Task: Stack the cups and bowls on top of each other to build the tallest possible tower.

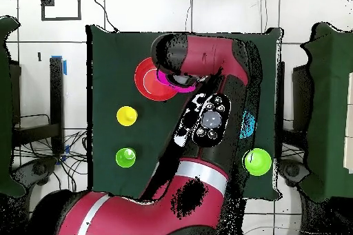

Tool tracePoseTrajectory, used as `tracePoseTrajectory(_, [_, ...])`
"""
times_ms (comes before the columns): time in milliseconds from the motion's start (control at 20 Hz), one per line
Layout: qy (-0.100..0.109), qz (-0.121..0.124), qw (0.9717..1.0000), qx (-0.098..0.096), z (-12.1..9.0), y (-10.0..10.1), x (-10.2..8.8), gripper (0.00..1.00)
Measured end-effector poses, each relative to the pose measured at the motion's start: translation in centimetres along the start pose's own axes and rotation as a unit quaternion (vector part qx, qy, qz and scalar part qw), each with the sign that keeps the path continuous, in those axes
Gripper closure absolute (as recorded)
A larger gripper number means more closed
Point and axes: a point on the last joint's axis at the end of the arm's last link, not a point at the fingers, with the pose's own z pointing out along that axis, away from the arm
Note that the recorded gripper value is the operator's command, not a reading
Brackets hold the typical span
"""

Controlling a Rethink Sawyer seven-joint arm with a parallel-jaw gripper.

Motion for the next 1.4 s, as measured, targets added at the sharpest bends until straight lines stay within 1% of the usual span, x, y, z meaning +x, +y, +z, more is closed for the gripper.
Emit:
tracePoseTrajectory(450, [-0.005,0.004,1.0,0.008,0.2,-0.5,-0.6,1.0])
tracePoseTrajectory(700, [0.004,0.009,0.9999,0.011,0.0,-0.8,-0.5,1.0])
tracePoseTrajectory(750, [0.011,0.011,0.9998,0.012,-0.1,-0.9,-0.5,1.0])
tracePoseTrajectory(850, [0.033,0.015,0.9992,0.016,-0.9,-1.0,-0.3,1.0])
tracePoseTrajectory(900, [0.039,0.016,0.9989,0.018,-1.1,-1.0,-0.3,1.0])
tracePoseTrajectory(1000, [0.061,0.019,0.9977,0.024,-2.0,-1.0,-0.1,1.0])
tracePoseTrajectory(1150, [0.083,0.021,0.9958,0.03,-3.3,-1.0,0.0,1.0])
tracePoseTrajectory(1200, [0.094,0.022,0.9948,0.033,-4.0,-0.9,0.1,1.0])
tracePoseTrajectory(1250, [0.106,0.022,0.9934,0.037,-5.3,-0.7,0.1,1.0])
tracePoseTrajectory(1400, [0.113,0.021,0.9925,0.041,-7.1,-0.2,0.1,1.0])
